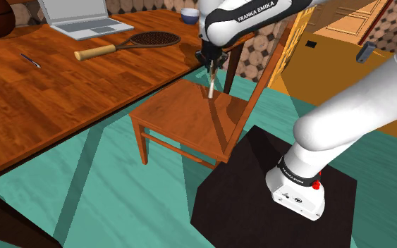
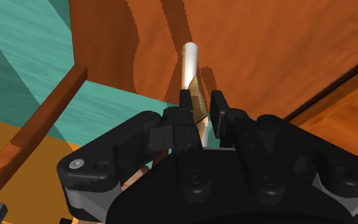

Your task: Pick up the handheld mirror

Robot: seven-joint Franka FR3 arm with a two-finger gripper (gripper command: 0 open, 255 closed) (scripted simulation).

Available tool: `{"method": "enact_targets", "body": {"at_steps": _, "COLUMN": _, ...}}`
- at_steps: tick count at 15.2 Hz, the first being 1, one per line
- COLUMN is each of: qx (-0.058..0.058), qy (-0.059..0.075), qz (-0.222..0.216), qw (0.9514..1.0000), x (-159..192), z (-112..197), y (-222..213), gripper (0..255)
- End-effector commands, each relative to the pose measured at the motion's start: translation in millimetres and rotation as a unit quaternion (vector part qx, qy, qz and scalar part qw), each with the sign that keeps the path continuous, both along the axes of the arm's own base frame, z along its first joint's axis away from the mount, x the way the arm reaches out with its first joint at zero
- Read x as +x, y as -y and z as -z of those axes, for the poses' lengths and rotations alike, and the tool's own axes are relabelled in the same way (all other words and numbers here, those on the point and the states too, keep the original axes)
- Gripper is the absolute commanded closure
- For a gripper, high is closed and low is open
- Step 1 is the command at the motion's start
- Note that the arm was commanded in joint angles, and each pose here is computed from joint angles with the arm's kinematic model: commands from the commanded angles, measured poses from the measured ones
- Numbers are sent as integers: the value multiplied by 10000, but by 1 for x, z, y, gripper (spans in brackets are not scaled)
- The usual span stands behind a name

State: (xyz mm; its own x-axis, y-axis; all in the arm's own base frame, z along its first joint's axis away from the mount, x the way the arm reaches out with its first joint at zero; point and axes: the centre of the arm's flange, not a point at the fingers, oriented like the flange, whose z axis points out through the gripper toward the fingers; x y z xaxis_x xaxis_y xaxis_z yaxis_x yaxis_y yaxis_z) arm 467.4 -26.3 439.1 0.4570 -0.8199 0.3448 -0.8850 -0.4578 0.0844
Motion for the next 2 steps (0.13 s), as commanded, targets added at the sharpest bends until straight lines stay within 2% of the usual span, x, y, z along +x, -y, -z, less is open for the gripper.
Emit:
{"method": "enact_targets", "body": {"at_steps": 1, "qx": 1, "qy": 1, "qz": -1, "qw": 10000, "x": 0, "z": -8, "y": 1, "gripper": 255}}
{"method": "enact_targets", "body": {"at_steps": 2, "qx": 1, "qy": 1, "qz": -1, "qw": 10000, "x": 0, "z": -8, "y": 1, "gripper": 255}}
